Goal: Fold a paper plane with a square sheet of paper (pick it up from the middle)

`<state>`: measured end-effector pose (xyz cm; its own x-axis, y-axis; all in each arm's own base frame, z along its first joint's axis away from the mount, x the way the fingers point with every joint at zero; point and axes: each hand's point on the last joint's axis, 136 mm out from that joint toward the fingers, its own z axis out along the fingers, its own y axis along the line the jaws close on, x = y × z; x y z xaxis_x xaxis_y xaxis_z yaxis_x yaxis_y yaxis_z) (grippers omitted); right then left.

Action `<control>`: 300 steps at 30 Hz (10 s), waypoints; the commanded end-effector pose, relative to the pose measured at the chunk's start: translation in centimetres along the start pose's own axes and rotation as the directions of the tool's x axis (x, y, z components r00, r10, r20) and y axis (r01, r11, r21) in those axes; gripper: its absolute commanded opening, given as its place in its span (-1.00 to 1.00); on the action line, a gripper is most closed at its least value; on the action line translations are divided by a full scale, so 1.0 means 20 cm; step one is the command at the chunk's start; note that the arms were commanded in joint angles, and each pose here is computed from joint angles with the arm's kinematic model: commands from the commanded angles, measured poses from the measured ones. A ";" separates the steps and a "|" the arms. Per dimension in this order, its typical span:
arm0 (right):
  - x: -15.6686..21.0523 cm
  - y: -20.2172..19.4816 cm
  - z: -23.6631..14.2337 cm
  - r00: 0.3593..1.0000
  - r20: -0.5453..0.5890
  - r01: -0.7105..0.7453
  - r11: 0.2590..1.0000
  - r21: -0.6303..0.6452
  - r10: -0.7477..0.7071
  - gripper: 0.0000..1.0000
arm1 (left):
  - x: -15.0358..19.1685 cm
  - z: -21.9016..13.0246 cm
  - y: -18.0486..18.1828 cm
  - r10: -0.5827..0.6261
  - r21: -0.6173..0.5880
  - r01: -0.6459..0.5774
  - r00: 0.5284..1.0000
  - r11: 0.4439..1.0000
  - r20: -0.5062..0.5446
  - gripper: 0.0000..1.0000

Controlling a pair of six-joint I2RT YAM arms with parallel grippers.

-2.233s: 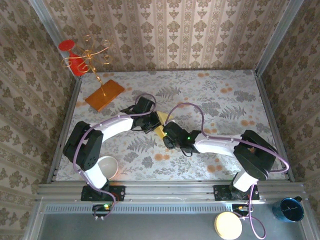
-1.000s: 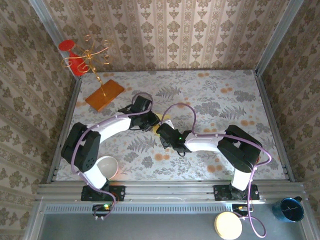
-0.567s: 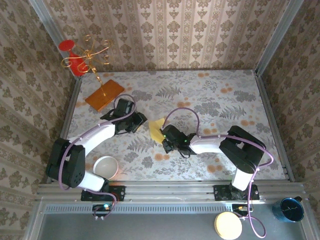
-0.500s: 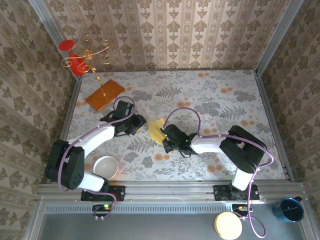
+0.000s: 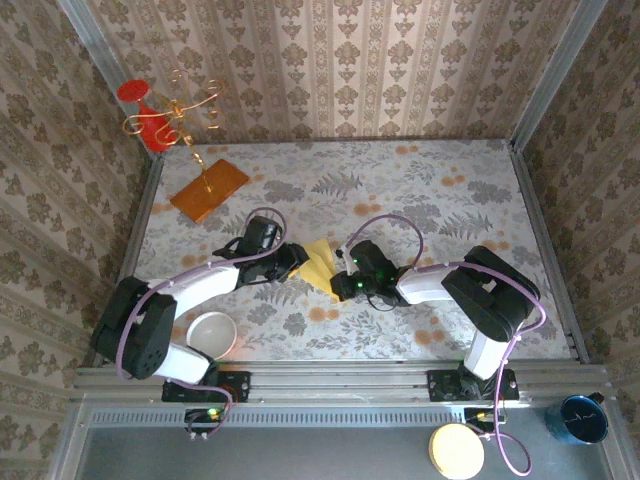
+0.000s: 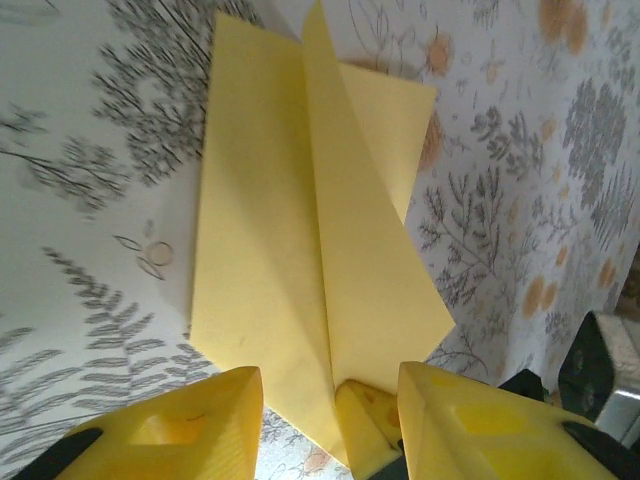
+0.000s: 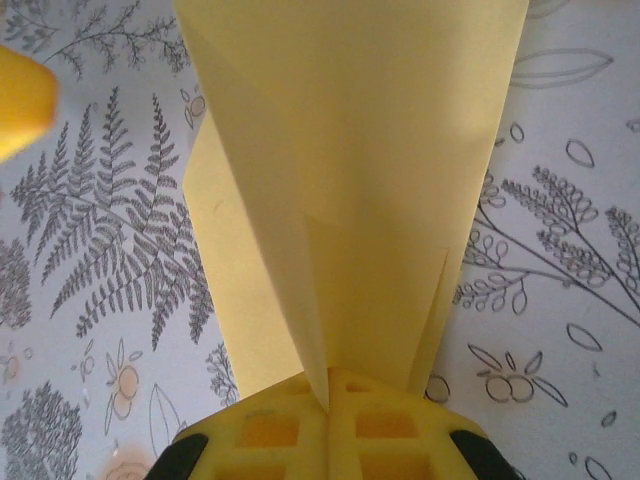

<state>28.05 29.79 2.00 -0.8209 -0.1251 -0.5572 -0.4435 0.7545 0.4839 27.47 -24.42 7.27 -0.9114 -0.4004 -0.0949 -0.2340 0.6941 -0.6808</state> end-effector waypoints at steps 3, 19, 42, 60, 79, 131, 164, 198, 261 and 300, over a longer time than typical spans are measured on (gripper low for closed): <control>0.03 0.00 -0.01 0.996 -0.017 -0.090 0.991 -0.101 0.089 -0.89 | 0.01 0.06 -0.12 0.049 0.060 -0.046 0.998 0.997 -0.041 -0.23; 0.03 -0.03 -0.01 0.988 -0.031 -0.153 0.977 -0.147 0.150 -0.87 | 0.09 0.20 -0.09 0.172 -0.022 -0.176 0.977 0.984 -0.123 -0.11; -0.01 -0.02 -0.09 0.981 -0.021 -0.193 0.973 -0.123 0.192 -0.44 | 0.15 0.27 0.17 0.112 -0.322 -0.190 0.963 0.928 -0.247 -0.02; 0.04 0.00 -0.14 0.960 -0.099 -0.271 0.956 -0.110 0.260 -0.38 | 0.18 0.28 0.27 0.090 -0.423 -0.215 0.951 0.880 -0.296 0.07; 0.11 0.01 -0.08 0.948 -0.187 -0.281 0.952 -0.120 0.256 -0.62 | 0.21 0.29 0.36 0.043 -0.501 -0.204 0.949 0.841 -0.313 0.13; 0.05 0.11 -0.10 0.945 -0.202 -0.284 0.953 -0.108 0.258 -0.70 | 0.23 0.30 0.42 0.032 -0.533 -0.226 0.937 0.815 -0.349 0.13; 0.14 0.02 -0.13 0.938 -0.215 -0.277 0.961 0.002 0.271 -0.53 | 0.23 0.31 0.42 0.023 -0.533 -0.221 0.936 0.817 -0.352 0.13; 0.27 -0.03 -0.08 0.896 -0.311 -0.323 0.946 0.031 0.316 -0.84 | 0.13 0.26 0.04 0.155 -0.295 -0.245 0.942 0.923 -0.296 0.09; 0.18 -0.01 -0.10 0.929 -0.326 -0.175 0.984 0.036 0.178 -0.51 | 0.13 0.30 0.53 -0.026 -0.598 -0.164 0.955 0.784 -0.296 -0.06; 0.14 0.15 -0.11 0.906 -0.357 -0.294 0.945 -0.146 0.227 -0.78 | 0.17 0.32 0.63 -0.043 -0.622 -0.177 0.946 0.763 -0.323 -0.14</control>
<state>24.05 29.76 3.20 -0.9688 -0.1668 -0.1831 -0.2474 0.6885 0.6818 28.40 -26.97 0.99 -0.9841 -0.1726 0.0423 -0.1764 0.9196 -0.3510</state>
